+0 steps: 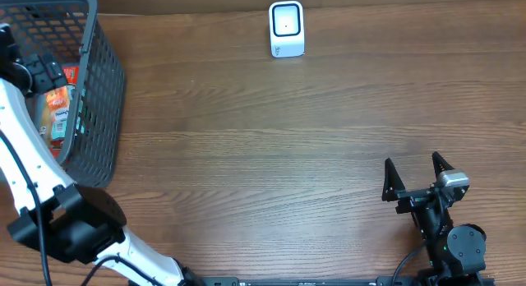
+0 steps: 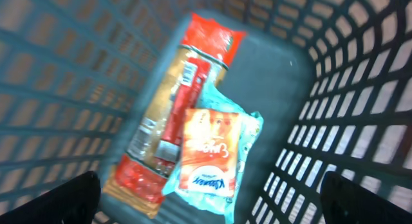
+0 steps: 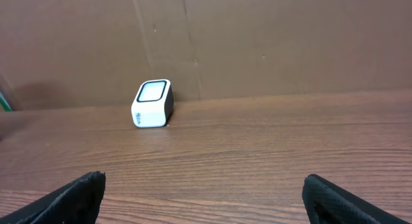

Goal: Scan the item barcode
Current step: 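Lower the left gripper into the basket and grasp a green-and-orange package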

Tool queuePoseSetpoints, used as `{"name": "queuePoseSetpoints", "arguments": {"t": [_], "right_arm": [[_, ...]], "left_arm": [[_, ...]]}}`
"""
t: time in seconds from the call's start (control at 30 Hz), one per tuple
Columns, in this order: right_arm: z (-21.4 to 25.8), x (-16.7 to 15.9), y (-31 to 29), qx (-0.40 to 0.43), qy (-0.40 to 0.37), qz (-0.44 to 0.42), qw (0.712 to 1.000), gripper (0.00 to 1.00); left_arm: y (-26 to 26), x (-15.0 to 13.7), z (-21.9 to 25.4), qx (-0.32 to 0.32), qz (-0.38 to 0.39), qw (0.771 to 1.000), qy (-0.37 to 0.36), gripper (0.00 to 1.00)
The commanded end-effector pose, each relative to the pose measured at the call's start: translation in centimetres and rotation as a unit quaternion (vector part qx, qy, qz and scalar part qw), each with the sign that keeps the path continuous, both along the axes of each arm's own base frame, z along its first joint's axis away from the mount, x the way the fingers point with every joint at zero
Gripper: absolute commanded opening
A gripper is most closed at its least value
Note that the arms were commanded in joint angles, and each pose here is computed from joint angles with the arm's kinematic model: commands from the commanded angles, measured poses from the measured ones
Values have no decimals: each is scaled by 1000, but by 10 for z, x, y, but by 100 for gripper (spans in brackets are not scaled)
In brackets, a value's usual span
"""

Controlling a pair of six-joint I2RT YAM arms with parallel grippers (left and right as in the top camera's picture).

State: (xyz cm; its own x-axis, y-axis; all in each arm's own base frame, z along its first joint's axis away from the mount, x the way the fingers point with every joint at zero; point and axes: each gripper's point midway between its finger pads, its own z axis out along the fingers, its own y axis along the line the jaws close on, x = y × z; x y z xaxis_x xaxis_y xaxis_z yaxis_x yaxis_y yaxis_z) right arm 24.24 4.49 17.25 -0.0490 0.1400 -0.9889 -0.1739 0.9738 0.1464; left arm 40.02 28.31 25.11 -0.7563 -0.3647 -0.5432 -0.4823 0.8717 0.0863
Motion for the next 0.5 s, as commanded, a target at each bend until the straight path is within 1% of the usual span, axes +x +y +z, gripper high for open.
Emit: {"name": "queuePoseSetpoints", "arguments": {"t": [0.0,0.47], "right_arm": [[-3,0,0,-3,-1,1,1000,100],[-3,0,0,-3,-1,1,1000,100]], "left_arm": [[0,7,-21,-22,-22,999,15,100],[9,13,-90,-73,-19,995,68,100]]}}
